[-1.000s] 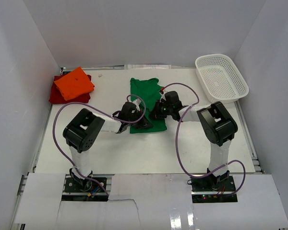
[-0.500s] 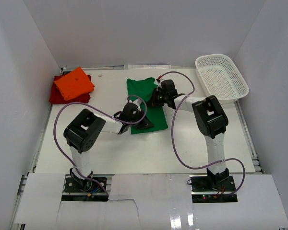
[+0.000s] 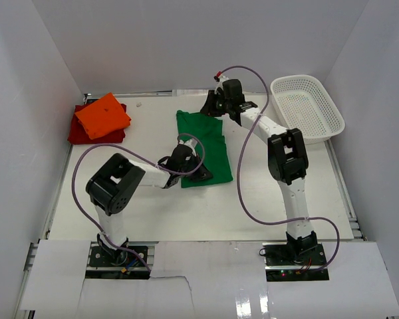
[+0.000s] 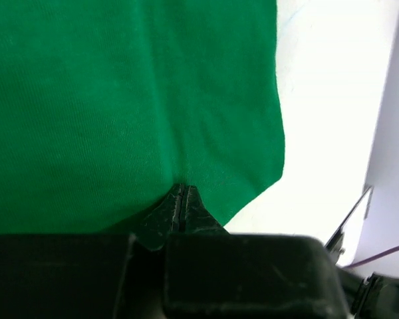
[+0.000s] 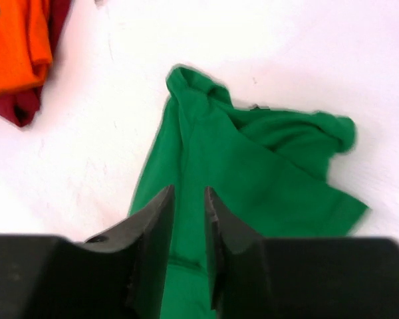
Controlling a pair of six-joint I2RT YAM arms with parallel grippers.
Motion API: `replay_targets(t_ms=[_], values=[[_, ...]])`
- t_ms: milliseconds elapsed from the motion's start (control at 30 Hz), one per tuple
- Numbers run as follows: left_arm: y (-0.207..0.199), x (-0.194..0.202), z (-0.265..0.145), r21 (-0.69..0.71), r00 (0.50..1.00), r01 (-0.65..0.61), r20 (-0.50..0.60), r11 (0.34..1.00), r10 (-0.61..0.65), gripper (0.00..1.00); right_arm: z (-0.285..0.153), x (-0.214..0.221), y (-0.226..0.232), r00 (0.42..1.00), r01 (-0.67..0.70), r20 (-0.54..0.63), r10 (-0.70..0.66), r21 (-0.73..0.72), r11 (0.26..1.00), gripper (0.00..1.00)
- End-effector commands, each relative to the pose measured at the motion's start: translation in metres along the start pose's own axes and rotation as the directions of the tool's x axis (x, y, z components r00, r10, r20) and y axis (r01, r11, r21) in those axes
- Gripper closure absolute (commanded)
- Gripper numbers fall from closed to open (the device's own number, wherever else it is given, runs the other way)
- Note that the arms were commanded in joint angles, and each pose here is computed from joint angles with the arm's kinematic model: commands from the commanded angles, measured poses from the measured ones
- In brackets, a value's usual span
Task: Fold and stack the t-shirts
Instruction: Fold the folded rectangular tshirt in 1/3 of the way, then grab one side of the 2/3 rectangular tshirt with both arms
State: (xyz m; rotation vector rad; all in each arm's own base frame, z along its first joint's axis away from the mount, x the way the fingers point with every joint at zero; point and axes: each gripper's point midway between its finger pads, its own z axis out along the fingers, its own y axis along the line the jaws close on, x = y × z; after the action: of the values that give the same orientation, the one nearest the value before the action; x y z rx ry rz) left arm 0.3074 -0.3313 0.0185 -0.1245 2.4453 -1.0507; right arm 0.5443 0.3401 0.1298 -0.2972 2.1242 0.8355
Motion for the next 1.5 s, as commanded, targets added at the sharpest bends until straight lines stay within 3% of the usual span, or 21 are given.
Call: replay_targets(t_ms=[0, 67, 100, 133, 200, 233, 367, 500, 533, 633, 667, 800, 1233, 1467], values=[[0.080, 0.086, -0.041, -0.299, 0.957, -0.064, -0.288, 0.952, -0.026, 1.00, -0.057, -0.037, 0.007, 0.994, 0.088, 0.060, -0.089, 0.026, 0.996, 0.68], [0.051, 0.065, -0.047, -0.237, 0.967, -0.086, -0.254, 0.968, 0.024, 1.00, -0.089, -0.047, 0.016, 0.991, 0.099, 0.084, -0.101, 0.022, 0.995, 0.46], [0.033, 0.054, -0.058, -0.211, 0.970, -0.104, -0.236, 0.972, 0.052, 0.96, -0.096, -0.028, 0.004, 0.996, 0.078, 0.043, -0.080, 0.037, 0.996, 0.41], [0.018, 0.042, -0.064, -0.189, 0.974, -0.115, -0.213, 0.975, 0.074, 0.73, -0.105, -0.022, 0.004, 0.997, 0.072, 0.031, -0.073, 0.043, 0.997, 0.36], [-0.025, 0.013, -0.083, -0.115, 0.983, -0.133, -0.141, 0.984, 0.117, 0.48, -0.131, -0.019, 0.007, 0.997, 0.068, 0.035, -0.070, 0.054, 0.996, 0.33], [-0.037, 0.007, -0.090, -0.090, 0.984, -0.140, -0.122, 0.986, 0.128, 0.31, -0.136, 0.003, 0.001, 0.999, 0.054, -0.007, -0.054, 0.061, 0.997, 0.32], [-0.072, -0.012, -0.123, -0.028, 0.986, -0.154, -0.068, 0.988, 0.152, 0.16, -0.171, 0.044, 0.011, 0.994, 0.008, -0.108, -0.003, 0.048, 0.999, 0.31], [-0.061, -0.023, -0.147, -0.067, 0.990, -0.143, -0.023, 0.987, 0.142, 0.03, -0.194, 0.103, 0.017, 0.966, -0.119, -0.227, 0.125, 0.039, 0.992, 0.31], [-0.048, -0.033, -0.152, -0.093, 0.991, -0.132, 0.003, 0.987, 0.133, 0.02, -0.205, 0.130, 0.018, 0.952, -0.154, -0.264, 0.158, 0.034, 0.987, 0.31], [0.002, -0.040, -0.159, -0.158, 0.999, -0.042, -0.012, 0.986, 0.041, 0.02, -0.222, 0.147, 0.026, 0.946, -0.219, -0.243, 0.217, 0.019, 0.975, 0.32], [0.009, -0.036, -0.161, -0.154, 0.999, -0.029, -0.035, 0.988, 0.024, 0.02, -0.228, 0.171, 0.021, 0.930, -0.247, -0.270, 0.250, 0.045, 0.968, 0.33], [0.045, -0.025, -0.169, -0.242, 0.999, -0.002, -0.039, 0.970, -0.008, 0.02, -0.245, 0.198, 0.029, 0.908, -0.324, -0.270, 0.320, 0.031, 0.946, 0.34], [0.100, 0.018, -0.156, -0.347, 0.990, 0.038, -0.114, 0.937, -0.082, 0.02, -0.231, 0.262, 0.038, 0.827, -0.473, -0.355, 0.436, -0.021, 0.881, 0.38], [0.121, 0.030, -0.144, -0.339, 0.979, 0.127, -0.106, 0.932, -0.172, 0.02, -0.205, 0.269, 0.061, 0.813, -0.482, -0.400, 0.423, -0.056, 0.874, 0.41]])
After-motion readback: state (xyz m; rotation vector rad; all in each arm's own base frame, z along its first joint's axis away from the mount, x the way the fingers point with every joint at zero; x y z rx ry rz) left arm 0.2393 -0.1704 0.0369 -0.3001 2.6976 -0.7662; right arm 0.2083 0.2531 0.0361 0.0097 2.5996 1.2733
